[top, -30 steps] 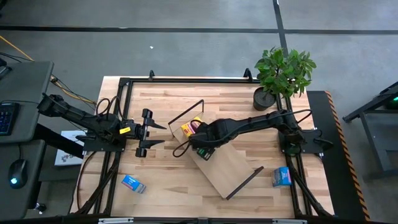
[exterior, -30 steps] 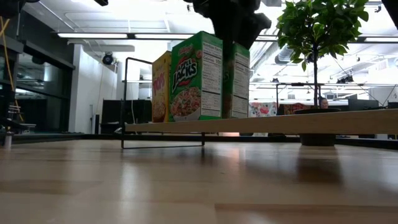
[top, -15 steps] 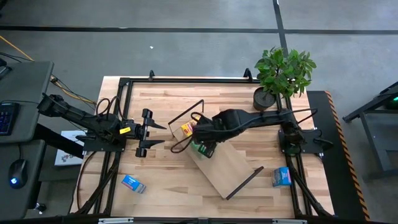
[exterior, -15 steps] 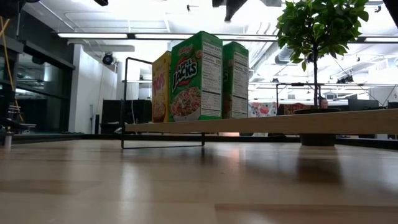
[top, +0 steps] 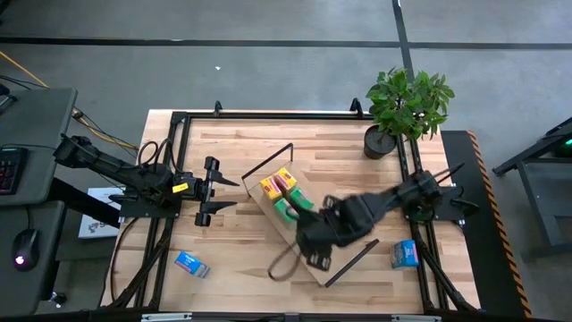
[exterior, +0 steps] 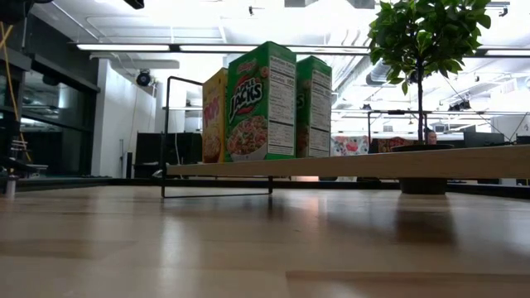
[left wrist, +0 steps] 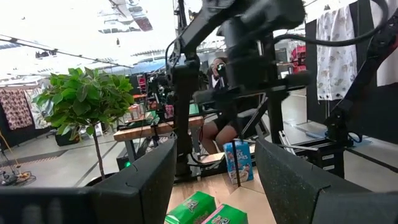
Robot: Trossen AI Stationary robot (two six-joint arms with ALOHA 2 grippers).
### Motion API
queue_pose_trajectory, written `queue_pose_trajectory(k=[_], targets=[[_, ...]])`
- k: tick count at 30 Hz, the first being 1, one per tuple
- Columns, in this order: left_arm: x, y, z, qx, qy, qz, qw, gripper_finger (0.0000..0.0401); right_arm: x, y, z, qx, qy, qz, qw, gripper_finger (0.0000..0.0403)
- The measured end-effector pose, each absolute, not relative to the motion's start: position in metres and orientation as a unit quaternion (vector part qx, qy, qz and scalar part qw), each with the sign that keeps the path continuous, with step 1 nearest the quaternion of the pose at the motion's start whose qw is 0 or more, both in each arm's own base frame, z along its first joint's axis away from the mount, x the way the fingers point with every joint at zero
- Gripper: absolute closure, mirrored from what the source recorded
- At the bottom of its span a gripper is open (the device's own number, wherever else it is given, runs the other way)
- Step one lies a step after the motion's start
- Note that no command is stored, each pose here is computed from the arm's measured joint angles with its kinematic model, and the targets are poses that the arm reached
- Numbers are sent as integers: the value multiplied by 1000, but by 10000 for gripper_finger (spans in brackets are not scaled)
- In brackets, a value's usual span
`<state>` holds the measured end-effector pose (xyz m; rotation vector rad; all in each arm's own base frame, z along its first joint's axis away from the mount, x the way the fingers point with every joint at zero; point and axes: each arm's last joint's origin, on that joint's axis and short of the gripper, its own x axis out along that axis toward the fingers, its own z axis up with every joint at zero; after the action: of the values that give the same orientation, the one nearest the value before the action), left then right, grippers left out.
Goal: Stack cereal on shelf
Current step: Put the right blue cereal box on the shelf
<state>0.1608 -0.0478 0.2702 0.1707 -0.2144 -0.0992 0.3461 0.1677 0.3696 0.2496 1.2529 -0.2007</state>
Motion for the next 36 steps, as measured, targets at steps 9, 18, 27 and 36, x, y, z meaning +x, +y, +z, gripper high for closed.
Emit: queue_pose_trajectory(k=[9,18,27,36], targets=[[161,-48,270,77,-106,-50,990,194,291,224,390,115,513,-117,843,182],[161,-48,270,68,-105,-51,991,194,195,217,359,297,573,-259,719,183],[161,-48,270,69,-107,-51,991,194,120,196,327,424,607,-437,511,182],[161,-48,270,69,-107,-51,991,194,126,188,296,401,588,-467,525,182]])
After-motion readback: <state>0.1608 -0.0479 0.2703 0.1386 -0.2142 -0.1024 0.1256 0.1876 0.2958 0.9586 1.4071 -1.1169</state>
